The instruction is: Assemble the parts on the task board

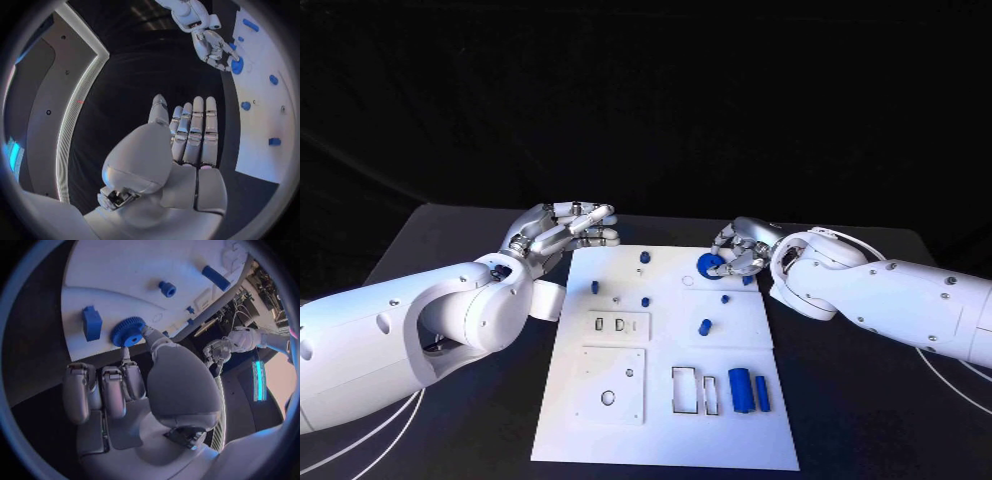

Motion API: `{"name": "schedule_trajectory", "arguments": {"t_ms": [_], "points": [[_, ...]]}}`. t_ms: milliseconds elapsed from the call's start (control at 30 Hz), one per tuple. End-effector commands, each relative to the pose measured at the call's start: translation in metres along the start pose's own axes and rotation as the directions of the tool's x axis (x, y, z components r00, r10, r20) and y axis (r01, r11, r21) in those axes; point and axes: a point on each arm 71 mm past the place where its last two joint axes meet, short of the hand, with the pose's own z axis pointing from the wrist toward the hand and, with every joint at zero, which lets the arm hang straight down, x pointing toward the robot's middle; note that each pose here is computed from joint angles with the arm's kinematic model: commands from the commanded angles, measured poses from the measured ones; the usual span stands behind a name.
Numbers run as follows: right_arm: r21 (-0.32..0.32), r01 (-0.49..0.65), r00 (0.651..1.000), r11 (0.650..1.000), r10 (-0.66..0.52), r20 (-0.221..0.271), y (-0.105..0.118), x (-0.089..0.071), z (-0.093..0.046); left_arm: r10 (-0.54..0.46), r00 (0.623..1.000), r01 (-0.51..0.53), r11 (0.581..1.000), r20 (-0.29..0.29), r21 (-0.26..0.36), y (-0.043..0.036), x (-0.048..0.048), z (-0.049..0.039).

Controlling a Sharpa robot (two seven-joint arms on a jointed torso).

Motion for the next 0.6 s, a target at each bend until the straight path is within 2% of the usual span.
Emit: {"name": "schedule_trajectory", "arguments": {"t_ms": [33,400,600], "points": [[0.004,0.013,1.000,1.000,-0.012,-0.018,0.0003,0.0026,0.0000,-0.007,1.000,0.007,1.000,-0.014,0.005,-0.0013,0.0020,0.0007],[-0.012,0.069,0.997,0.998,-0.069,-0.016,0.0027,0.0051,-0.0002,-0.007,1.000,0.007,1.000,-0.015,0.002,-0.0010,0.0020,0.0008],[-0.045,0.112,0.993,0.993,-0.111,0.031,0.0069,0.0040,-0.0014,-0.007,1.000,0.007,1.000,-0.014,0.000,-0.0009,0.0016,0.0008]]}}
